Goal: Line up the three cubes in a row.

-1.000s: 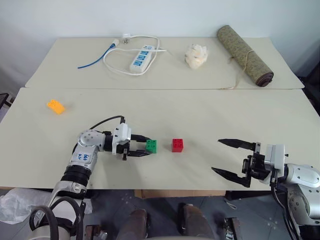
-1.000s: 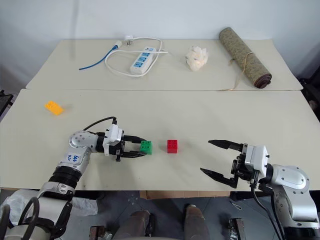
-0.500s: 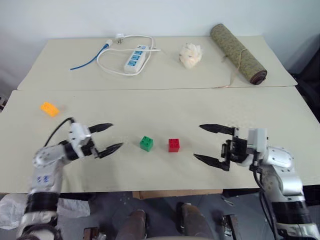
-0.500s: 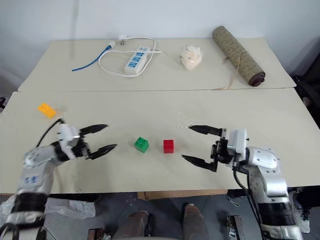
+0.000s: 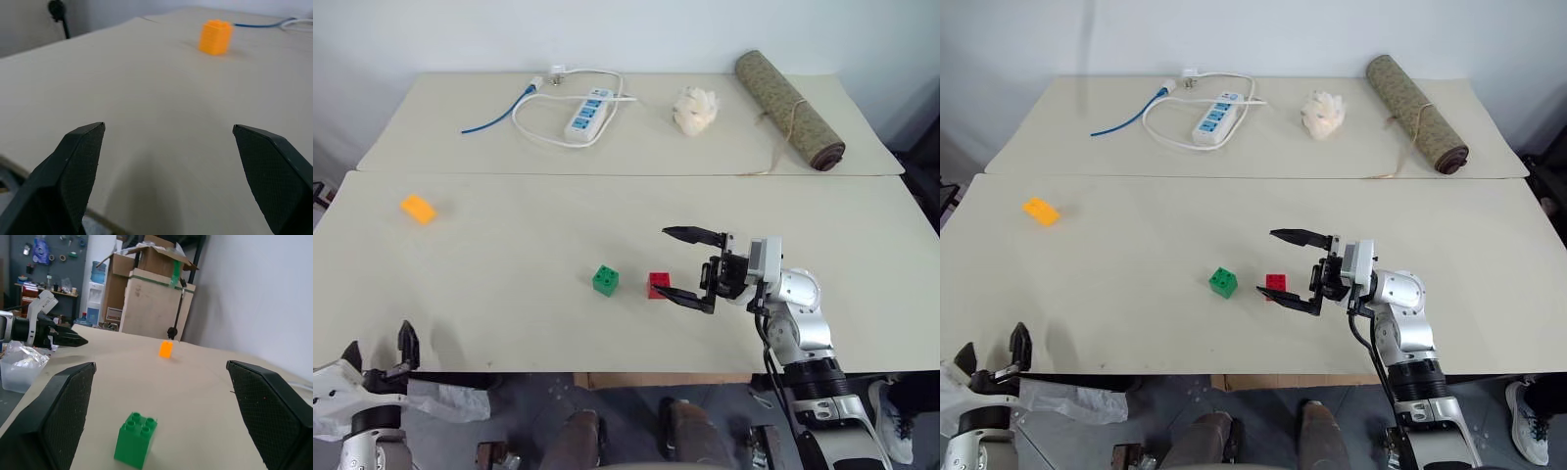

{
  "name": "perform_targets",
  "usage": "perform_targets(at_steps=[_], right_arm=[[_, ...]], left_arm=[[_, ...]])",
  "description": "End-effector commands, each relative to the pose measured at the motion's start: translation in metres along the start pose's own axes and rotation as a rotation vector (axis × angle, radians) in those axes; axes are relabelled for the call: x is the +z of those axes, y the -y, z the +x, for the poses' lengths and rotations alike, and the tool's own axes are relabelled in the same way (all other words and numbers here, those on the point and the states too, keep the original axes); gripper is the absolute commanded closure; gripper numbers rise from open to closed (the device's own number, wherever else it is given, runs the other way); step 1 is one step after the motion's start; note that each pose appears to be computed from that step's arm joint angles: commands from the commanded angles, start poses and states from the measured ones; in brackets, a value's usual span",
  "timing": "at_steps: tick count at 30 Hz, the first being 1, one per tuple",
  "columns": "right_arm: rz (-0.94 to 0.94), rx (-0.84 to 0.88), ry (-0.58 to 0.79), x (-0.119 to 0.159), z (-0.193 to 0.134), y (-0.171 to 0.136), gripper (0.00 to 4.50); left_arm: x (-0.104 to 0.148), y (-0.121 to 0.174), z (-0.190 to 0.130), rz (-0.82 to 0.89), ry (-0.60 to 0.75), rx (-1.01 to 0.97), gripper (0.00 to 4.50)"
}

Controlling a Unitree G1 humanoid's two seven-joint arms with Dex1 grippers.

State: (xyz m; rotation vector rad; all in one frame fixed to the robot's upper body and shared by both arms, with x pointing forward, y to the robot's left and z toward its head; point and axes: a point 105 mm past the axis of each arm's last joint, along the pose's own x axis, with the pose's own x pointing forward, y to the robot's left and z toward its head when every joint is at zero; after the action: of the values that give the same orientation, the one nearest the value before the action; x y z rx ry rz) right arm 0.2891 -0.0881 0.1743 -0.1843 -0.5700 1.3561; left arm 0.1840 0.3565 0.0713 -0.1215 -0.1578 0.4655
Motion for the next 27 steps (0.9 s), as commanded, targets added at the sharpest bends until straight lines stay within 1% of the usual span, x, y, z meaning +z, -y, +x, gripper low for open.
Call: perform_targets(at_steps=[1,4,6,9,10,14,17,19,20,23,27], right_arm=[[-0.034,-0.007,0.018,0.005,0.000,0.000,0.00],[-0.031,-0.016,0.018,0.006,0.000,0.001,0.00],[-0.023,-0.015,0.011,0.005,0.000,0.000,0.00],[-0.018,-0.004,0.005,0.004,0.001,-0.002,0.00],[-0.018,-0.004,0.007,0.004,0.002,-0.002,0.00],[-0.015,-0.008,0.007,0.005,0.003,-0.001,0.00],[-0.012,-0.018,0.004,0.003,0.002,-0.002,0.00],[-0.010,-0.017,0.004,0.001,0.003,-0.004,0.00],[-0.011,-0.019,0.006,0.001,0.004,-0.004,0.00],[-0.023,-0.038,0.005,0.002,0.005,-0.002,0.00],[-0.032,-0.052,-0.003,0.002,0.003,-0.001,0.00]], left_arm=[[0.021,0.005,0.023,0.048,0.055,0.002,0.06],[0.030,0.013,0.053,0.025,0.072,0.041,0.06],[0.041,0.024,0.074,0.027,0.077,0.079,0.06],[0.058,0.038,0.107,-0.017,0.085,0.157,0.06],[0.060,0.046,0.121,-0.027,0.069,0.163,0.06],[0.066,0.069,0.151,-0.044,0.040,0.158,0.06],[0.068,0.087,0.180,-0.043,0.011,0.229,0.06],[0.065,0.095,0.191,-0.042,-0.018,0.255,0.06],[0.063,0.096,0.195,-0.036,-0.031,0.295,0.06],[0.055,0.100,0.203,-0.058,-0.081,0.335,0.06],[0.048,0.106,0.208,-0.014,-0.122,0.321,0.06]])
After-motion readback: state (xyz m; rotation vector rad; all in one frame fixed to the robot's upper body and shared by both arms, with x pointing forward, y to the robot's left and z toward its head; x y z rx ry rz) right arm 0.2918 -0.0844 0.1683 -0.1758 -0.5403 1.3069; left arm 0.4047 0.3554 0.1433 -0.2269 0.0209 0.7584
